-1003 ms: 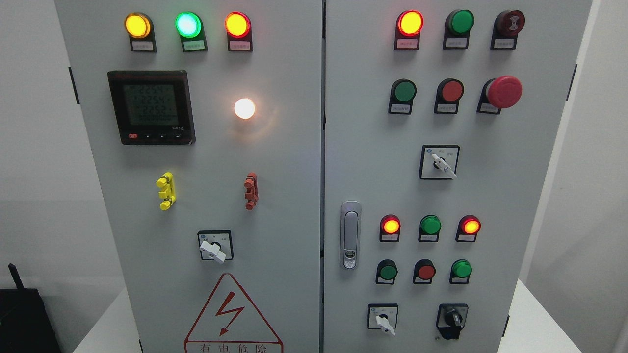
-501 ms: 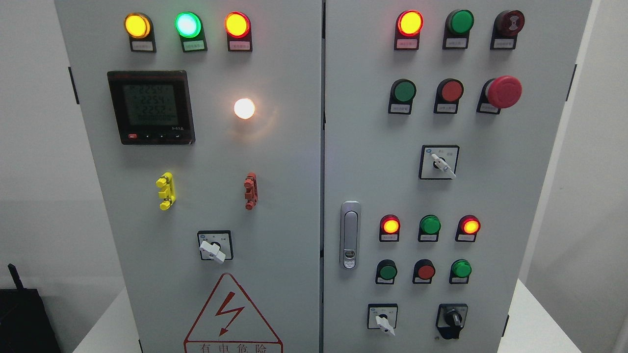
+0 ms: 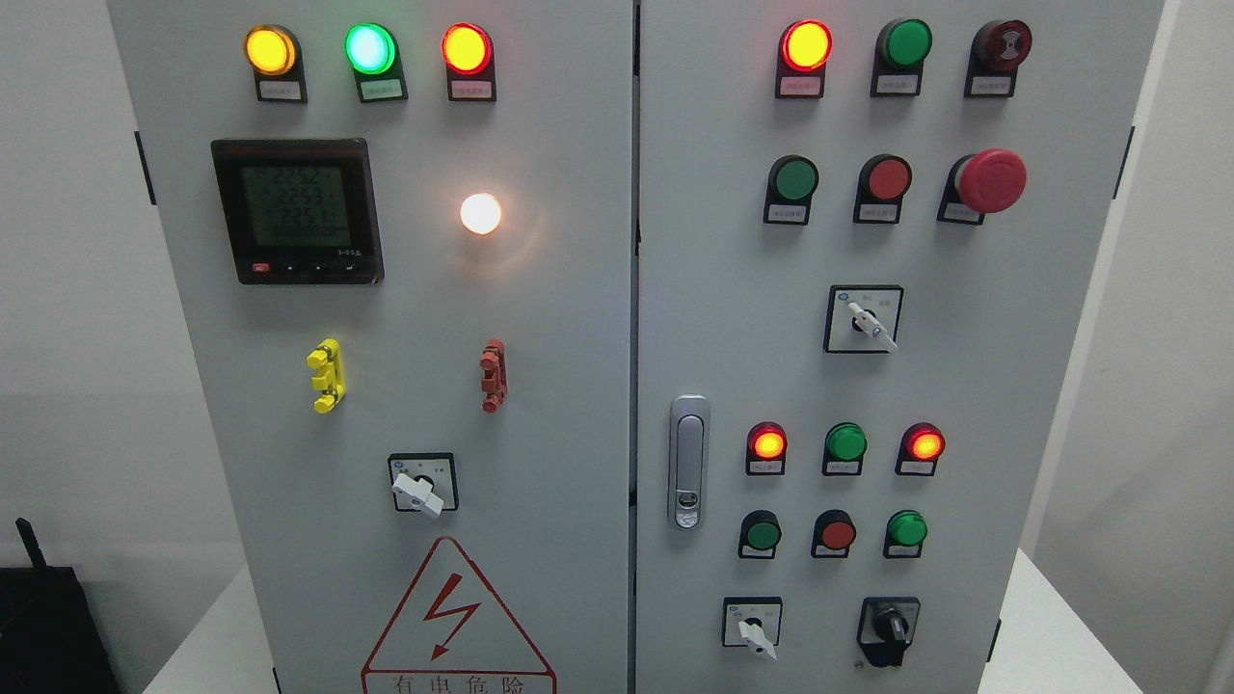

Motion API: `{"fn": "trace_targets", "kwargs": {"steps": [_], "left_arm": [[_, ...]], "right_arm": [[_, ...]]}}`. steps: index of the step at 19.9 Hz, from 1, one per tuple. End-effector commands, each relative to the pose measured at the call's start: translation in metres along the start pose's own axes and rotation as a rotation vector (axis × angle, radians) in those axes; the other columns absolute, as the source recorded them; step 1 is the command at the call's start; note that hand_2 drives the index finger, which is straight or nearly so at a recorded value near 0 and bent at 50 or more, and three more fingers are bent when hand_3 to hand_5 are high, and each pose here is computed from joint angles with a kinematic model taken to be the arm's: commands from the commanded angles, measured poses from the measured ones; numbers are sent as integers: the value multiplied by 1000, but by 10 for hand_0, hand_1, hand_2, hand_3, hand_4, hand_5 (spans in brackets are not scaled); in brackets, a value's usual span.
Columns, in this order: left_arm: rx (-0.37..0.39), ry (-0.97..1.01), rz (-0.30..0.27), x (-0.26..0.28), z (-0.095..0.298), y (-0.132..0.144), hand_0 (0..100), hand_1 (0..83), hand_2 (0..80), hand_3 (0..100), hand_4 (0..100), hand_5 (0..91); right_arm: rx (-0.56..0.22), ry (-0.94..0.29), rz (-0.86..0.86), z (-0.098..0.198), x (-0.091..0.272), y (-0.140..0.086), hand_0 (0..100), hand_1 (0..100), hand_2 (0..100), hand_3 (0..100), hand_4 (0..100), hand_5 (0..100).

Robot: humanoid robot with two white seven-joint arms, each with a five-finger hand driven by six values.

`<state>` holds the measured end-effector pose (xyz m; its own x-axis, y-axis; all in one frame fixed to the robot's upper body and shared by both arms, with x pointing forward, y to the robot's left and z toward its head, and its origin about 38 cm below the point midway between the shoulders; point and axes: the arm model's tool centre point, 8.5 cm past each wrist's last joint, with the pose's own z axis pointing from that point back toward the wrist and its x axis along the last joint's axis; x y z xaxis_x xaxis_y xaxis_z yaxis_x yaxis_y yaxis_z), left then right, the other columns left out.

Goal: Trip black knob to open circuit

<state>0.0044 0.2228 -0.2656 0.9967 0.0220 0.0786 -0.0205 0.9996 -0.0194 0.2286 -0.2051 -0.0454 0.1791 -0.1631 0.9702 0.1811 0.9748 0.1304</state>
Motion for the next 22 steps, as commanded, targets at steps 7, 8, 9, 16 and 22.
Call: {"fn": "trace_targets", "kwargs": {"steps": [7,8,9,16,22], "left_arm": [[-1,-5,3,2,0,-1,120,389,0,0,0,0],[-1,-5,3,2,0,-1,120,389,0,0,0,0],[-1,-5,3,2,0,-1,120,389,0,0,0,0],[-1,-6,3,3,0,-1,120,389,0,0,0,0],[-1,-6,3,3,0,-1,120,389,0,0,0,0]], "right_arm": [[10,-121,-34,-7,55,8,0,0,21,1000,994,962],[11,-133,-36,-8,61,8,0,0,21,1000,995,963],[12,-141,-38,-8,66,9,0,0,21,1000,998,964],[29,-195,-50,-12,96,15,0,0,20,1000,1000,969],[41,-234,-65,-21,117,23,0,0,20,1000,1000,972]]}}
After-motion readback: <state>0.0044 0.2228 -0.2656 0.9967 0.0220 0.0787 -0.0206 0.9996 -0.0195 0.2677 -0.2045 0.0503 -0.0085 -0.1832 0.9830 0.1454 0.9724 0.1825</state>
